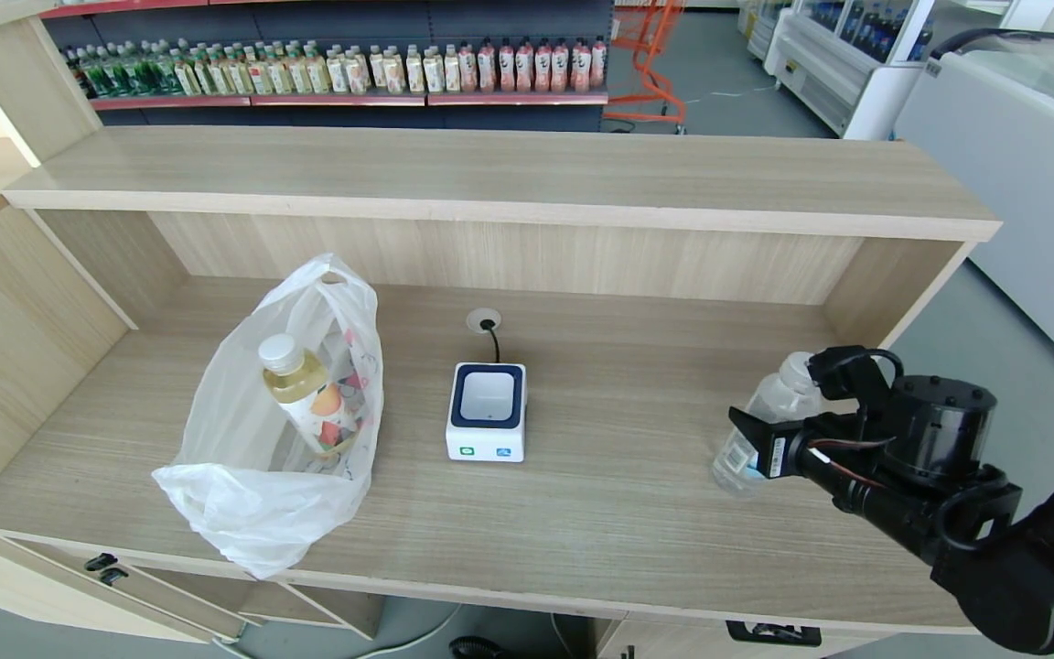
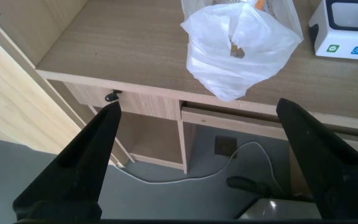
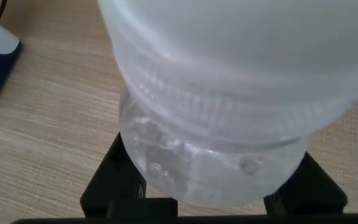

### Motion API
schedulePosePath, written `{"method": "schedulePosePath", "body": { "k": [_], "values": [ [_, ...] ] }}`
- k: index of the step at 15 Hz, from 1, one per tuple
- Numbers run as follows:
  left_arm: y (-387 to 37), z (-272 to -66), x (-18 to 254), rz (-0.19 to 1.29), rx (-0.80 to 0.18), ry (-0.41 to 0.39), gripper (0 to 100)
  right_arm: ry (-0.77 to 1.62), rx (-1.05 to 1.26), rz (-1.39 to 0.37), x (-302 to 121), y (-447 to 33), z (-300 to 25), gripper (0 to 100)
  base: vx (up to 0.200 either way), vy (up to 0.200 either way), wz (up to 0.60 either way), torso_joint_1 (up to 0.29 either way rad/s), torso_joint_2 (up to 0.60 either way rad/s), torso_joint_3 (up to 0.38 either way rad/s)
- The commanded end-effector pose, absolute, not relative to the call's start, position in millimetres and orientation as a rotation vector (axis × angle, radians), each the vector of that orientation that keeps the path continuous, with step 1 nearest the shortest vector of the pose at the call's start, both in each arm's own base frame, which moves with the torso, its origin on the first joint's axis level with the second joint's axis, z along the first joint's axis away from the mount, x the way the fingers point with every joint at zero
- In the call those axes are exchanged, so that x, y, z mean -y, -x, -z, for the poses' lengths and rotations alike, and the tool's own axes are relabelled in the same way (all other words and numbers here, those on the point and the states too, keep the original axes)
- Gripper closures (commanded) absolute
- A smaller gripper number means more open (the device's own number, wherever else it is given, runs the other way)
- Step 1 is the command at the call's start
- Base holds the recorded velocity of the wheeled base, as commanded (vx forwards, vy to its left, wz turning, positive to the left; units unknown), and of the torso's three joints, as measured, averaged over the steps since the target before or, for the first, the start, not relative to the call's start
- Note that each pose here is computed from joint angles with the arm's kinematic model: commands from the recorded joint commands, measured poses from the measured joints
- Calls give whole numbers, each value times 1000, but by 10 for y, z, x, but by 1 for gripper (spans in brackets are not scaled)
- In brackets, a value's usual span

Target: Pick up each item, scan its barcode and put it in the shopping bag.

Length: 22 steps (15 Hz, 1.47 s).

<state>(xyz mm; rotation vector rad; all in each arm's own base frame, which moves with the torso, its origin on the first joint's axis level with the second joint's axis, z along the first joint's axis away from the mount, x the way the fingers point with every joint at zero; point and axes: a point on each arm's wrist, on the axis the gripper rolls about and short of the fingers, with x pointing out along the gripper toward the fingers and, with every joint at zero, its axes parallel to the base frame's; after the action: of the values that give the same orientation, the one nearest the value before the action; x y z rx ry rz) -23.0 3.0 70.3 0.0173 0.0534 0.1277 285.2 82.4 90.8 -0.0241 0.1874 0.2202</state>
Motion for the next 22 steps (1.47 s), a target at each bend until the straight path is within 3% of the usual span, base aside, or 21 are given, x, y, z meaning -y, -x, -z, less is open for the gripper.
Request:
{"method": "schedulePosePath", "body": {
  "k": [1,16,18,19,22],
  "values": [
    [230,-703,-30,-128,-53,-17,0,21,-172,-226,-830,-2845,-948,100,0,0,0,0,0,0],
    [230,-703,-30,-128,-53,-17,0,72,-259,-232,-817,-2771,-640,100,0,0,0,0,0,0],
    [230,-703,-30,-128,-53,-17,0,58,-193,-239,-843,-2807,-772,100,0,0,0,0,0,0],
    [230,-703,-30,-128,-53,-17,0,29,-117,-282,-872,-2799,-989,100,0,0,0,0,0,0],
    [230,-703,-30,-128,-53,-17,0,-97,19,-634,-840,-2438,-1769,100,0,0,0,0,0,0]
  ]
}}
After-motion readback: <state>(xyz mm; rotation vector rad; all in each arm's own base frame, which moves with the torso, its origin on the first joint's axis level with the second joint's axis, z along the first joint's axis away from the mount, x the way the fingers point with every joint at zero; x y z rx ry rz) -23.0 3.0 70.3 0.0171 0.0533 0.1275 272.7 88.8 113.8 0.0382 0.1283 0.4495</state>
